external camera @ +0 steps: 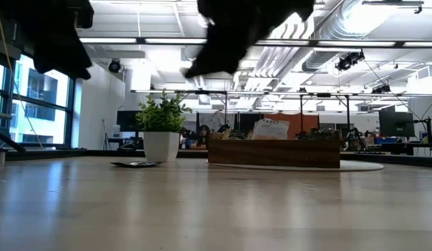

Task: Pick & Place Tea
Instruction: Put the purple tea bag into the right compartment of the wooden organizer

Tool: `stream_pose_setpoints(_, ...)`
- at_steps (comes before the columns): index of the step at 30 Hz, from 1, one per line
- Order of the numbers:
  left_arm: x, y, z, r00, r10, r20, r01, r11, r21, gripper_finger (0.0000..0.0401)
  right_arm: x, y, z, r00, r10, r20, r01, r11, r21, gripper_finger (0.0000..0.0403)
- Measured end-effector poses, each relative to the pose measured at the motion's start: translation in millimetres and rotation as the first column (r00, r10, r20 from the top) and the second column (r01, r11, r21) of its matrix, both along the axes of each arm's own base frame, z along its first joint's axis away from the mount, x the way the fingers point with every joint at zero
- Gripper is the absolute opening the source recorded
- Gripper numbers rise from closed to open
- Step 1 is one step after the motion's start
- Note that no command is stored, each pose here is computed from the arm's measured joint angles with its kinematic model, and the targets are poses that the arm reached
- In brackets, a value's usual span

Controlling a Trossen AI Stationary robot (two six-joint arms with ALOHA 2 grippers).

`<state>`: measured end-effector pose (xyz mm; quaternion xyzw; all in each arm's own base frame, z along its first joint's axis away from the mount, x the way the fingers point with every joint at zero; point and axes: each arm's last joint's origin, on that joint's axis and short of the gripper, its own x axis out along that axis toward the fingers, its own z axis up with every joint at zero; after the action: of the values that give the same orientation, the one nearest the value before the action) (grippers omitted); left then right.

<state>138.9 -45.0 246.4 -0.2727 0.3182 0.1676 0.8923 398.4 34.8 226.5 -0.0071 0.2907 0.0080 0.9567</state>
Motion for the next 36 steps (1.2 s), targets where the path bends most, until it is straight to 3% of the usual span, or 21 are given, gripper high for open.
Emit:
stream_pose_setpoints(2, 0.3, -2.9, 0.2, 0.997, -0.074, -0.014, 0.073, 0.996, -0.060, 0.0154, 6.1, 4.1, -4.2, 0.983, 0.070, 0.172, -0.075, 0.997, 0.025, 0.0130)
stream_pose_setpoints(5, 1.8, -7.3, 2.6, 0.981, -0.194, 0.002, 0.193, 0.974, -0.115, 0.0154, 15.7, 12.9, -19.1, 0.950, 0.130, 0.285, -0.143, 0.989, 0.024, 0.0129)
stream_pose_setpoints(11, 5.7, -16.6, 5.5, 0.934, -0.356, 0.039, 0.356, 0.910, -0.215, 0.0154, 39.8, 27.5, -47.1, 0.957, 0.119, 0.266, -0.128, 0.992, 0.019, 0.0129)
stream_pose_setpoints(15, 4.7, -31.1, -1.8, 0.892, -0.452, -0.021, 0.433, 0.866, -0.250, 0.0154, 54.3, 31.5, -55.0, 0.959, 0.112, 0.259, -0.142, 0.985, 0.101, 0.0129)
stream_pose_setpoints(23, -1.1, -79.1, -29.1, 0.821, -0.530, -0.213, 0.438, 0.823, -0.362, 0.0154, 58.6, 33.0, -60.7, 0.966, 0.137, 0.218, -0.168, 0.977, 0.129, 0.0129)
stream_pose_setpoints(29, -4.6, -109.6, -68.3, 0.680, -0.588, -0.439, 0.478, 0.809, -0.342, 0.0154, 56.3, 30.6, -66.9, 0.978, 0.141, 0.153, -0.159, 0.980, 0.120, 0.0129)
stream_pose_setpoints(36, 0.7, -120.7, -101.2, 0.564, -0.584, -0.584, 0.438, 0.811, -0.389, 0.0154, 56.0, 30.3, -67.7, 0.979, 0.145, 0.145, -0.161, 0.981, 0.110, 0.0129)
